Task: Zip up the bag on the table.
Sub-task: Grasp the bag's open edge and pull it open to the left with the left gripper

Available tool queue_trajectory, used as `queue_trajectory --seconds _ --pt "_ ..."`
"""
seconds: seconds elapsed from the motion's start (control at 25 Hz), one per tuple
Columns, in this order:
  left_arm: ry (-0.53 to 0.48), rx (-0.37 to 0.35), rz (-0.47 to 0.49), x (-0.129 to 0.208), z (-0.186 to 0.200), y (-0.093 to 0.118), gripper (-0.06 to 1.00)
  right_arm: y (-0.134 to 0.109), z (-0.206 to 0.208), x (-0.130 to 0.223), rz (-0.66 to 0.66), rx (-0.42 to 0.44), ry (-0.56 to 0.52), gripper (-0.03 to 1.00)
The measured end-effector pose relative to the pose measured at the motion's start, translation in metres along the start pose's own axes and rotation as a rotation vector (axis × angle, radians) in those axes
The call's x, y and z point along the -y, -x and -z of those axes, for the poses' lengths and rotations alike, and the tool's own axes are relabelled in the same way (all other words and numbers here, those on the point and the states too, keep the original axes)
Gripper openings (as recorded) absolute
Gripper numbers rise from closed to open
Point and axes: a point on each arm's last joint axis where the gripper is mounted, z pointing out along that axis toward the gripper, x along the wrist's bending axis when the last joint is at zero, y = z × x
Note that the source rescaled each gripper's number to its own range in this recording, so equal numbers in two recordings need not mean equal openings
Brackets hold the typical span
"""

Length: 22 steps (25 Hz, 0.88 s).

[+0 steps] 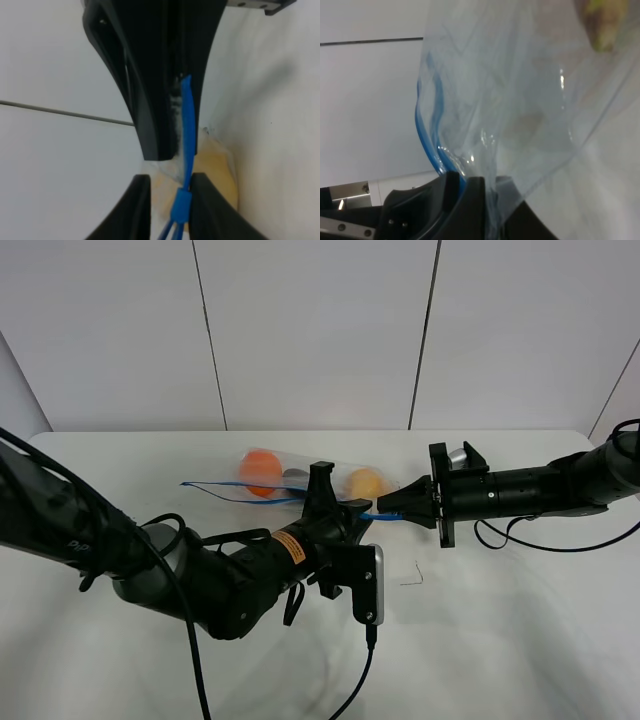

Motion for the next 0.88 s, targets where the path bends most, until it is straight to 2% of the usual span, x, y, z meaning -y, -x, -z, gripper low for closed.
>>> queue_trajectory --seconds 0.12,0.36,0.88 --pt "0.0 0.0 -0.002 0.0 0.0 0.0 0.22 0.0 0.0 0.0 0.0 0.0 0.0 0.0" --pt "-0.001 0.006 -0.01 0.0001 0.0 0.0005 0.01 -0.0001 0.0 -0.0001 -0.001 -0.001 0.001 0.0" --pt "-0.033 0.002 -0.091 0.0023 0.0002 0.0003 0.0 -0.0001 0.0 -0.0001 -0.001 -0.001 0.001 0.0"
